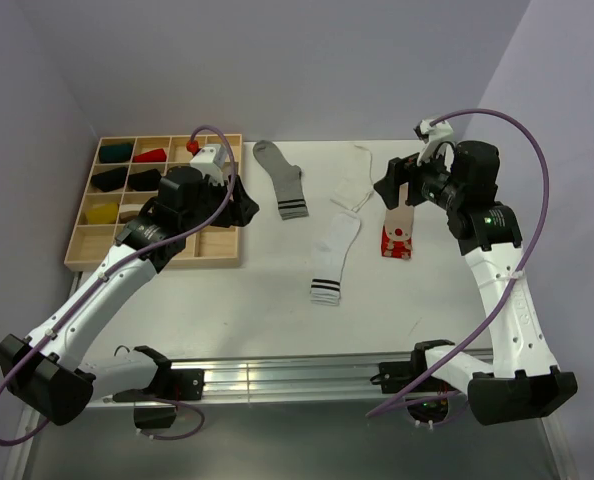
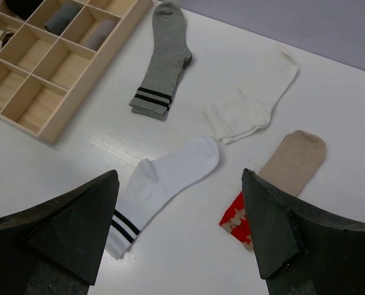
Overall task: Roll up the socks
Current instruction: Roll the sock at the center of the board.
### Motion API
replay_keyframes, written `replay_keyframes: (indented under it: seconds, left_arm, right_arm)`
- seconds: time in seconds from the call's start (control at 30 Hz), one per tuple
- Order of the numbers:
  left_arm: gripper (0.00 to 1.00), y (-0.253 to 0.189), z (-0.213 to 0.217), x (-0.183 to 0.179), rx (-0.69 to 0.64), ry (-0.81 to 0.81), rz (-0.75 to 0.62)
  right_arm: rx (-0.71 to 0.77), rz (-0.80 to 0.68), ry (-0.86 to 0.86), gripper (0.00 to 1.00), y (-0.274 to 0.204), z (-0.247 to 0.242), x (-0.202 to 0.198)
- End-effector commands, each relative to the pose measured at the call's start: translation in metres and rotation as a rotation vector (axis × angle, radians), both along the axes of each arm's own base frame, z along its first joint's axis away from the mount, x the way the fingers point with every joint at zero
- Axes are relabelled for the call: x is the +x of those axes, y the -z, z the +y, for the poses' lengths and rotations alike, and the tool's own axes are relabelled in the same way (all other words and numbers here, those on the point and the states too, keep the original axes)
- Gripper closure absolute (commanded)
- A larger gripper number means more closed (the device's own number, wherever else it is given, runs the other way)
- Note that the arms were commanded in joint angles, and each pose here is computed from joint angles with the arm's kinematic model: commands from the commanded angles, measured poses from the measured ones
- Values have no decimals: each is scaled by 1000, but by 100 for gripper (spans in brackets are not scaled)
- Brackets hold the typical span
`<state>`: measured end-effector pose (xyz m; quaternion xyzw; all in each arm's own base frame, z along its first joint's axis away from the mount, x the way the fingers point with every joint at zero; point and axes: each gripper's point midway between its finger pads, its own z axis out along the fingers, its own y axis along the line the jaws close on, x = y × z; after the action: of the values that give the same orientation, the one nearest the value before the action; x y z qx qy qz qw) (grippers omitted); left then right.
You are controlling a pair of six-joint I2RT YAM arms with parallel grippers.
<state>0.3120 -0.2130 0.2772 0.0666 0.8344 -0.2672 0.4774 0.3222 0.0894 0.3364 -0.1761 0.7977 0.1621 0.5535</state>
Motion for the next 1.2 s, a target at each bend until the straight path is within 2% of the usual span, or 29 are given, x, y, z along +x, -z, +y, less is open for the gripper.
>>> replay_keyframes:
  seconds: [0.0, 0.13, 0.43, 0.53, 0.57, 0.7, 0.93, 1.17]
  left_arm:
    - [35, -12, 0, 3, -14, -6, -43]
    - [35, -14, -1, 3, -13, -7, -47]
    - [35, -12, -2, 4, -14, -5, -43]
    - [35, -13, -3, 5, -21, -7, -44]
    - [35, -13, -3, 5, -20, -6, -41]
    - [35, -13, -2, 8, -25, -22, -44]
    - [35, -13, 3, 6, -44, -55, -51]
    - [33, -24, 30, 13, -63, -205, -90]
  right_arm:
    - [10, -54, 4, 12, -13, 0, 4]
    - [13, -51, 18, 9, -12, -2, 4]
    - [-3, 1, -3, 7, 3, 0, 8]
    - [-81, 76, -86, 8, 31, 11, 10]
    - [-134, 128, -81, 9, 51, 11, 17]
    - [-310, 261, -224, 15, 123, 37, -1]
    - [-409, 320, -475, 21, 190, 87, -50]
    - [-567, 332, -639, 24, 247, 108, -98]
